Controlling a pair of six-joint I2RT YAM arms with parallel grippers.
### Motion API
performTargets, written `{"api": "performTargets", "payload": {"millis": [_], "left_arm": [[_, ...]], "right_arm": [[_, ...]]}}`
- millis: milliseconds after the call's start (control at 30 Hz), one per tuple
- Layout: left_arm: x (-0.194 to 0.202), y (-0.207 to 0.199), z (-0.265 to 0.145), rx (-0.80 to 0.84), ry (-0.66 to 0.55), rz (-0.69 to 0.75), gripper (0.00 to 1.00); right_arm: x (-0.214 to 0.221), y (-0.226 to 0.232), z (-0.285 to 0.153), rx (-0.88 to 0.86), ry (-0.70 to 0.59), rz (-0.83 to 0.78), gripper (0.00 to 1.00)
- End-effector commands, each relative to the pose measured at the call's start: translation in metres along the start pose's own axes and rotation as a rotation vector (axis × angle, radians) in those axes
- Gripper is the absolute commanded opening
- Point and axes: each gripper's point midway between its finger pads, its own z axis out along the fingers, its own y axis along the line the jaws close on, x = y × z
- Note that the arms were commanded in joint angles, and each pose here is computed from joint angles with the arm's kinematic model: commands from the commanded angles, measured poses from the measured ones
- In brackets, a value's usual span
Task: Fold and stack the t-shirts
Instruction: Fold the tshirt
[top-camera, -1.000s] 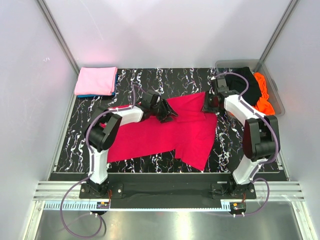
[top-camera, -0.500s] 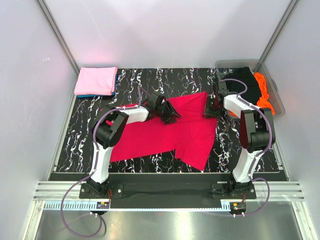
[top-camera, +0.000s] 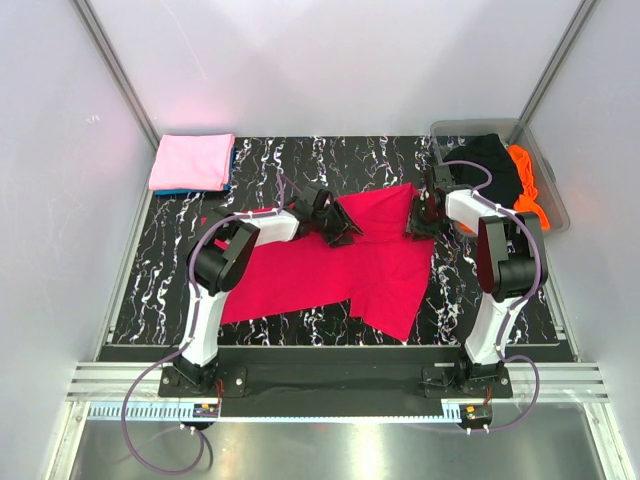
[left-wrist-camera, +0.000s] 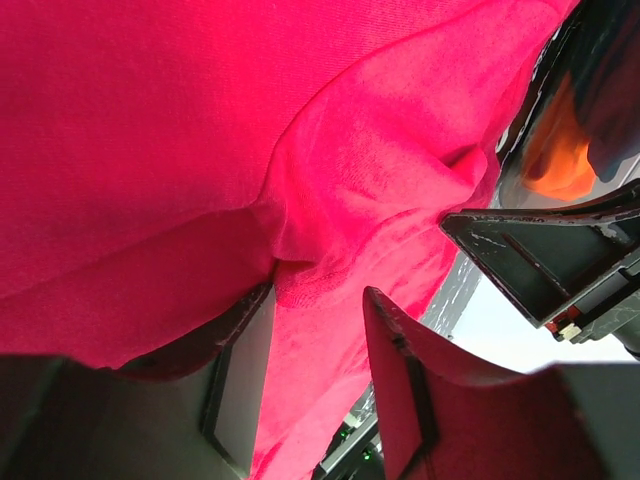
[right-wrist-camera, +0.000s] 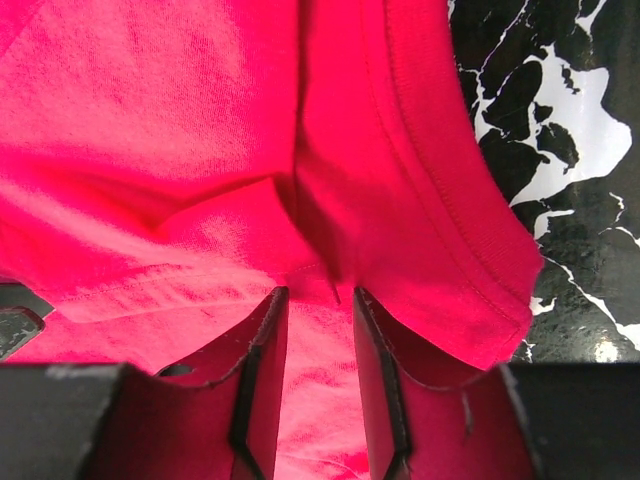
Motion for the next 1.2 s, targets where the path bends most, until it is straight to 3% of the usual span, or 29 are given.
{"api": "performTargets", "payload": {"millis": [0,433,700,900,1167], "left_arm": [[-0.005,-0.014,-0.011,0.013,-0.038,0.008,0.5],[-0.002,-0.005,-0.022,-0.034,-0.061,0.003,0.55],[-0.002,-0.009,-0.01,-0.031,-0.037,0.001,0.46],[-0.007,-0.023,-0.022,-0.023,-0.061,0.046,0.47],[-0.002,-0.023,-0.042,-0.041,-0.064,0.085,0.5]], "right_arm": [[-0.014,0.002,-0.002,-0.003,-0.031,-0.014,0.39],[-0.018,0.009,-0.002,-0.038,-0.029,0.0,0.31],[-0.018,0.015,-0.007,-0.067,-0.029,0.012,0.01],[-0.017,0.018,-0.034,-0.07,-0.075,0.069,0.0],[0.008,0.013,-0.036,-0.05,-0.032,0.178,0.0]]}}
